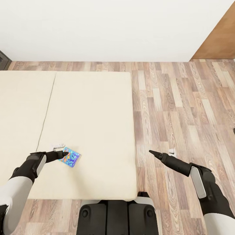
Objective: Put all the toys in the child's room - the three board games (two on the bed and one on the table), the two jigsaw puzzles on the table, and the tennis ball on the table - inside the toy box on the table in the child's room.
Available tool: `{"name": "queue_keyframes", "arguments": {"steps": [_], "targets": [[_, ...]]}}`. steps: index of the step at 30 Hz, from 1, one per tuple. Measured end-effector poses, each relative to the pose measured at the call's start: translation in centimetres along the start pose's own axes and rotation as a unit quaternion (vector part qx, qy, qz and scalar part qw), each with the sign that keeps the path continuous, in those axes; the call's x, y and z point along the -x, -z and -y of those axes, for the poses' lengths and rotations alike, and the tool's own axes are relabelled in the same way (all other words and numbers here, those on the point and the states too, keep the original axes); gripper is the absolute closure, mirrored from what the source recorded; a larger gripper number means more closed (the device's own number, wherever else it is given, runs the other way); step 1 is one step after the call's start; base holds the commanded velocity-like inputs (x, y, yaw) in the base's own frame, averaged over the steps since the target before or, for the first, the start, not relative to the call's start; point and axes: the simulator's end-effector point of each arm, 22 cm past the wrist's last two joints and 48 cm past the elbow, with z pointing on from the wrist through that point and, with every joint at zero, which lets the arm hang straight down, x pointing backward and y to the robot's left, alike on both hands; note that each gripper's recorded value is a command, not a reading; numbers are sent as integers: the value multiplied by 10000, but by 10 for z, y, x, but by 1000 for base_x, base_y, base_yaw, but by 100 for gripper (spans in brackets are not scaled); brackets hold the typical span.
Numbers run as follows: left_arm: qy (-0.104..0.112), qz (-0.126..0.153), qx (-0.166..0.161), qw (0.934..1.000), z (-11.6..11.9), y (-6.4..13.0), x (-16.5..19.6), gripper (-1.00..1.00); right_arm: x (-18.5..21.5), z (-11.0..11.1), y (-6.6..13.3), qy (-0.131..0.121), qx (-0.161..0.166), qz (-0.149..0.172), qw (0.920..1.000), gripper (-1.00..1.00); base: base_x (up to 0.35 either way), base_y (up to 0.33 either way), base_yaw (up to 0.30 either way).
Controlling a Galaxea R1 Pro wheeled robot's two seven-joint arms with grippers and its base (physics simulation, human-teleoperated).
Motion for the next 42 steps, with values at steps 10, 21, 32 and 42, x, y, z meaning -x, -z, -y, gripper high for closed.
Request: {"name": "queue_keyframes", "arguments": {"steps": [10, 21, 32, 42], "targets": [[-40, 99, 0, 9999, 0, -2, 3, -100, -2, 3, -1, -24, -17, -17, 10000, -100, 0, 0, 0], [-71, 217, -31, 9997, -1, -2, 8, -100, -2, 3, -1, -18, -19, -14, 10000, -100, 0, 0, 0], [-137, 341, -110, 9993, 2, -1, 14, -100, -2, 3, -1, -18, -17, -14, 10000, -100, 0, 0, 0], [-240, 321, -325, 9987, 14, -2, 12, -100, -2, 3, -1, -14, -18, -12, 10000, -100, 0, 0, 0]]}}
